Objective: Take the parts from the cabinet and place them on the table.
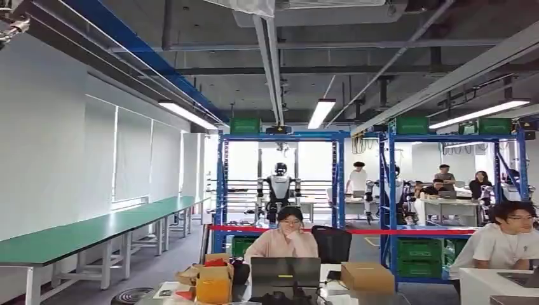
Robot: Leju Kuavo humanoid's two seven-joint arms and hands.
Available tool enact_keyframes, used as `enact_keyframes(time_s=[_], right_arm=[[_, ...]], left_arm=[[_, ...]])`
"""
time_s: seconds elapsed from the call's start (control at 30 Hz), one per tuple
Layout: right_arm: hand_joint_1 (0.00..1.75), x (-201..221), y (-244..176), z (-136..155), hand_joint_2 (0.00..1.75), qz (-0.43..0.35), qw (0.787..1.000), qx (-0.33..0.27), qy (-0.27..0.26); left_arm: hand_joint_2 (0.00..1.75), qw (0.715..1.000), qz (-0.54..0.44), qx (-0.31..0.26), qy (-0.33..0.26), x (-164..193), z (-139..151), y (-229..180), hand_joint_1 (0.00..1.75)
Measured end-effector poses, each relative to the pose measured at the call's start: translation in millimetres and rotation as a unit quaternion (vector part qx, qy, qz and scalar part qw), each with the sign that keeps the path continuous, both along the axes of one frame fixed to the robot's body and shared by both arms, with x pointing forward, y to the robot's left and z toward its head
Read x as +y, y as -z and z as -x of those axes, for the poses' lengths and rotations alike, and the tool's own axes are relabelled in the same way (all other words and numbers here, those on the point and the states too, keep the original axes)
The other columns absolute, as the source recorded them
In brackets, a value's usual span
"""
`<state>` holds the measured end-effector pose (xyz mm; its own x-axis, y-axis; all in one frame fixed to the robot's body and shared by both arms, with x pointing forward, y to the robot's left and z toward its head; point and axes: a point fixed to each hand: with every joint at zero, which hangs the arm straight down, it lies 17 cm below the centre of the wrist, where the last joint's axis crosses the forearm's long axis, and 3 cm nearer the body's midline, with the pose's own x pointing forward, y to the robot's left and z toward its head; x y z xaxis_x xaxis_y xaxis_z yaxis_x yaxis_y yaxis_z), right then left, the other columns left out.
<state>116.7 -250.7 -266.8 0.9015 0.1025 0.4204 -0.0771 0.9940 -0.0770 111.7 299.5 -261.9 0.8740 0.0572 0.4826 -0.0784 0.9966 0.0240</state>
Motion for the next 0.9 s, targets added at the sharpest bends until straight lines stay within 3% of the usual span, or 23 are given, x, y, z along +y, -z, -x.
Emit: enact_keyframes(time_s=[0.43,0.47,0.9], right_arm=[[0.0,-9,11,33,0.0,-0.017,0.993,0.099,0.066],[0.0,-10,11,34,1.75,-0.018,0.992,0.103,0.071],[0.0,-17,13,44,1.75,-0.018,0.988,0.125,0.092]], left_arm=[[0.0,1.0,0.003,0.02,-0.006,-2,2,3,0.0],[1.75,1.0,0.002,0.02,-0.008,-2,1,3,0.0],[1.75,1.0,0.002,0.011,-0.012,-3,-3,1,0.0]])
